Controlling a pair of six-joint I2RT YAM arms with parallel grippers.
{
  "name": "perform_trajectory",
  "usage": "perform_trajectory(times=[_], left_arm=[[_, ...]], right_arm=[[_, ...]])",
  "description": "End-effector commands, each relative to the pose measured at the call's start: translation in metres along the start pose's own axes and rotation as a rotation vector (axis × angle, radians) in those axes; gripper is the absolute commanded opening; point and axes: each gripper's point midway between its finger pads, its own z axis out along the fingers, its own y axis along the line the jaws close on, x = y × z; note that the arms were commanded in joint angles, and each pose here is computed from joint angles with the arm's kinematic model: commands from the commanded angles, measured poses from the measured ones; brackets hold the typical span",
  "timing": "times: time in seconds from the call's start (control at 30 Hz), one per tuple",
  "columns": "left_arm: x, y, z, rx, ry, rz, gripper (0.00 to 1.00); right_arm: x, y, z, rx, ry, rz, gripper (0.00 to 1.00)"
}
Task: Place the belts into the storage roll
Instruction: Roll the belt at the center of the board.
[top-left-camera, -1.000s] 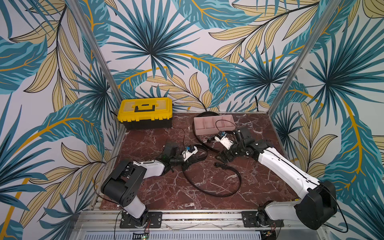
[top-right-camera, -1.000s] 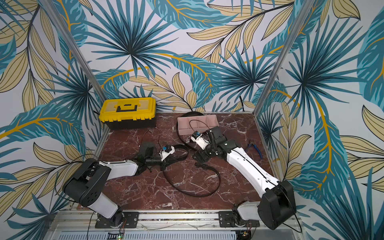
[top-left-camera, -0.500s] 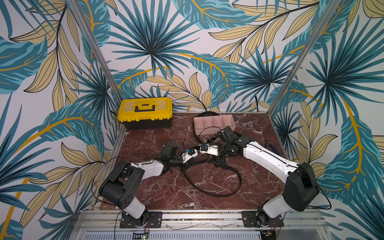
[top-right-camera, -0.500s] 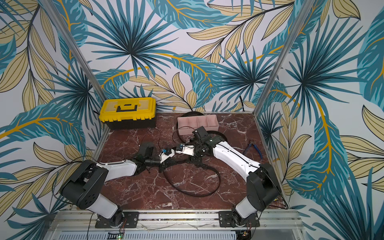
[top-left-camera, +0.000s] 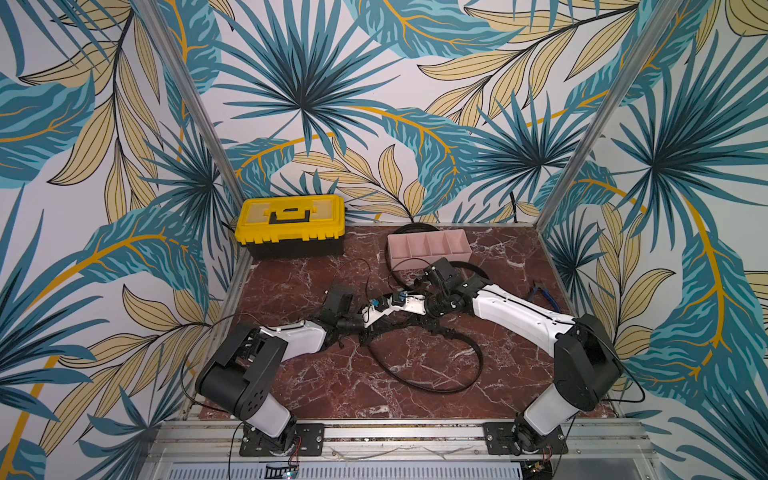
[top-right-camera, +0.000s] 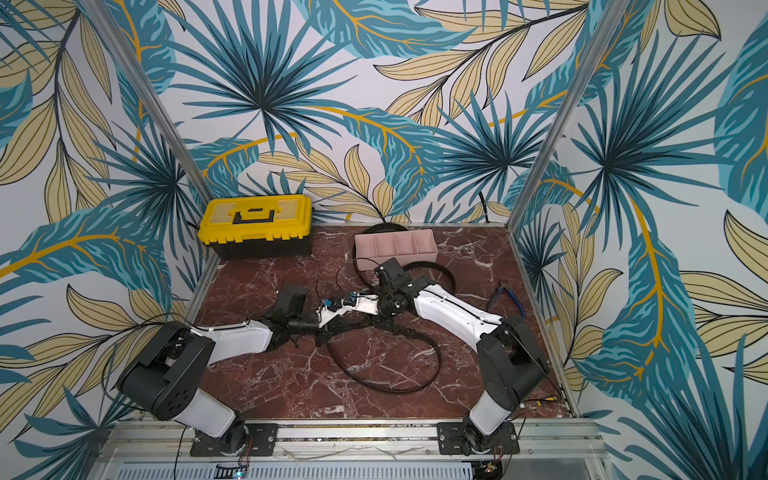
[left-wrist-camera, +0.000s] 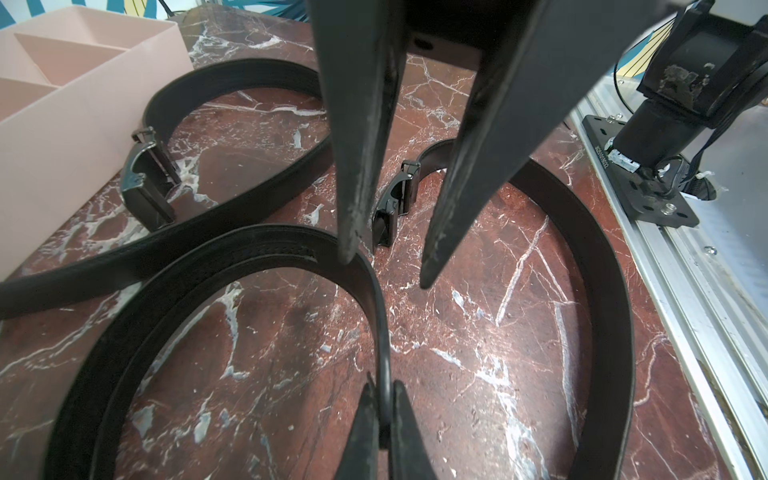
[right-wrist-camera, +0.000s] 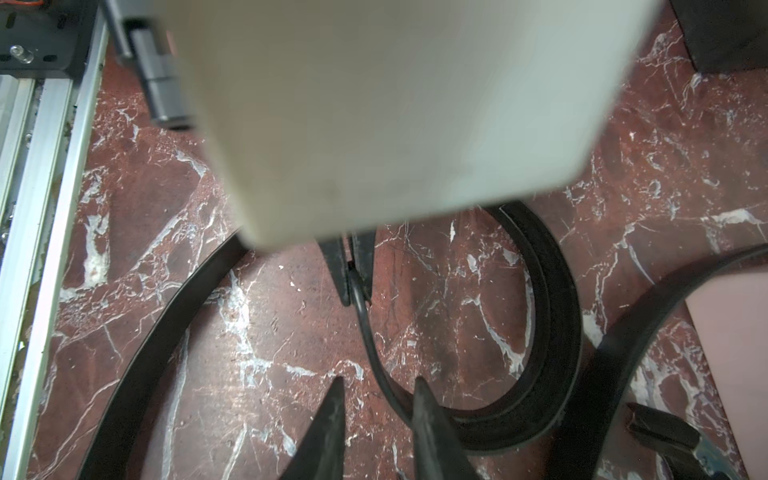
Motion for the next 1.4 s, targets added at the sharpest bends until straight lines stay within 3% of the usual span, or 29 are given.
perform_trajectory(times=[0.0,0.13,0.4,0.6,0.73,0.83,1.0,1.2,1.3,1.37], left_arm=[[-0.018,-0.002,-0.005,-0.009,-0.044,0.058,0.0],[-0.019,-0.002,-0.008,-0.029,-0.042,0.06,0.0],[-0.021,-0.007,-0.014,-0.036,-0.051,0.064,0.0],[-0.025,-0.008,-0.014,-0.029,-0.061,0.068,0.0],[-0.028,-0.007,-0.015,-0.039,-0.062,0.072,0.0],[-0.026,-0.005,-0.015,-0.05,-0.056,0.069,0.0],[-0.024,-0.003,-0.014,-0.059,-0.051,0.047,0.0],[-0.02,0.004,-0.013,-0.094,-0.032,0.009,0.01],[-0.018,0.004,-0.014,-0.102,-0.029,0.002,0.11],[-0.017,0.007,-0.013,-0.12,-0.021,-0.015,0.34]], right_arm=[[0.01,0.017,0.011,-0.055,0.018,0.039,0.36],[0.01,0.01,0.01,-0.003,0.006,0.124,0.46],[0.011,-0.001,0.002,0.045,-0.049,0.2,0.48],[0.013,0.007,0.004,-0.003,-0.067,0.19,0.48],[0.016,0.008,0.006,0.003,-0.057,0.194,0.41],[0.02,0.013,0.005,-0.006,-0.045,0.194,0.29],[0.019,0.022,0.004,-0.037,-0.067,0.23,0.0],[0.018,0.026,0.008,-0.042,-0.07,0.283,0.0],[0.018,0.024,0.01,-0.037,-0.07,0.311,0.0],[0.018,0.025,0.013,-0.044,-0.066,0.323,0.0]])
